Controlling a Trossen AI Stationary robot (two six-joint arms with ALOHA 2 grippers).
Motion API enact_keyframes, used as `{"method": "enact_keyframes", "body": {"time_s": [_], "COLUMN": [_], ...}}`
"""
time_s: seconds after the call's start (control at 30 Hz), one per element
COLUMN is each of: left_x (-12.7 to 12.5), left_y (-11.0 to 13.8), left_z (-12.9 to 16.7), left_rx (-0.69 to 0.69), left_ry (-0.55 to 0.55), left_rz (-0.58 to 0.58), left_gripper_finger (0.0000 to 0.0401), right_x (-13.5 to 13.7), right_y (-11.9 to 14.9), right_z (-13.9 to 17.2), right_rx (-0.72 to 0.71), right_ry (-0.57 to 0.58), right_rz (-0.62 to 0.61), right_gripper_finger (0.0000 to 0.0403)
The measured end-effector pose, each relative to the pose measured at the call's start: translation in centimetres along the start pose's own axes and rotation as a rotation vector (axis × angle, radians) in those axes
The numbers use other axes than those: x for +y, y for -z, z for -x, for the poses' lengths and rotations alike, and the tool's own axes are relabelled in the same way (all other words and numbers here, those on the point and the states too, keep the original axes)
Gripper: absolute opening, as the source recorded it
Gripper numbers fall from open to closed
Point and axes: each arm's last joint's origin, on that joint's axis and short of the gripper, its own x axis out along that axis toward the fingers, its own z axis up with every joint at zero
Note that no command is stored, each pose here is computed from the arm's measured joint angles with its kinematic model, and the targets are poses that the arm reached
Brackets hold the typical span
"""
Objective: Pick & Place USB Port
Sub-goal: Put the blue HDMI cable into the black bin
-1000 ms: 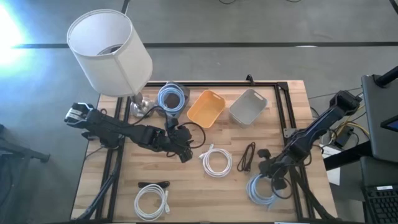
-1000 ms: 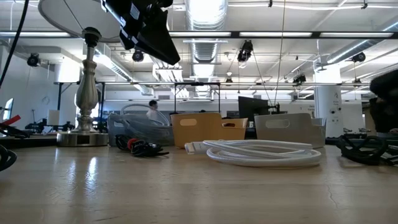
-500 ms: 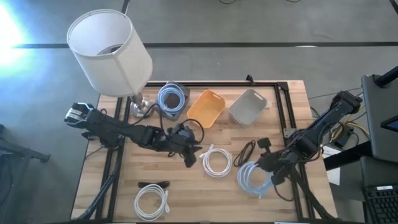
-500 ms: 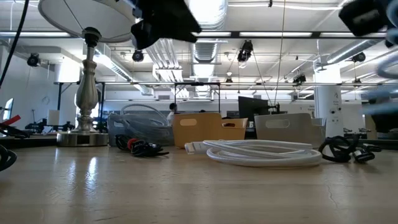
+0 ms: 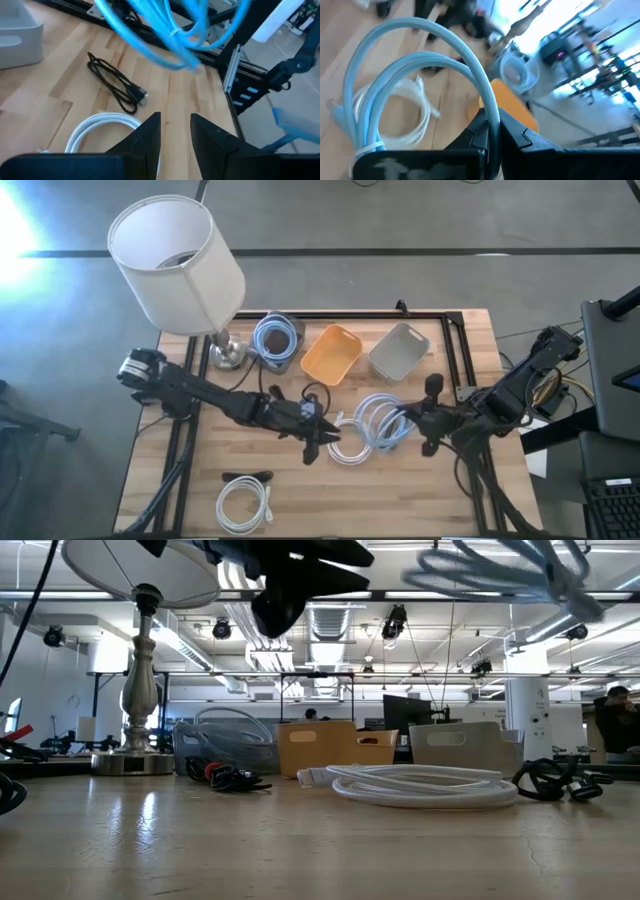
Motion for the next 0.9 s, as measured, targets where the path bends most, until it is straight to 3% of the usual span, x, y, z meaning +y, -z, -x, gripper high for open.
{"method": "enact_keyframes", "body": {"time_s": [0.27, 0.7, 0.9], "left_x": [0.3, 0.2, 0.4], "left_y": [0.9, 0.7, 0.5], "left_z": [-1.6, -1.6, -1.7], "left_rx": [-0.010, -0.022, -0.032], "left_ry": [0.027, 0.058, 0.051], "left_rz": [-0.090, -0.237, -0.249], "left_gripper_finger": [0.0108, 0.0108, 0.0108], "right_x": [0.3, 0.0, 0.4], "right_y": [-1.3, -1.7, -2.2], "right_z": [-0.9, -3.9, -5.1], "right_rx": [-0.085, -0.032, -0.027], "right_ry": [0.041, 0.122, 0.142], "right_rz": [0.005, -0.009, 0.047], "right_gripper_finger": [0.0013, 0.0013, 0.0013]}}
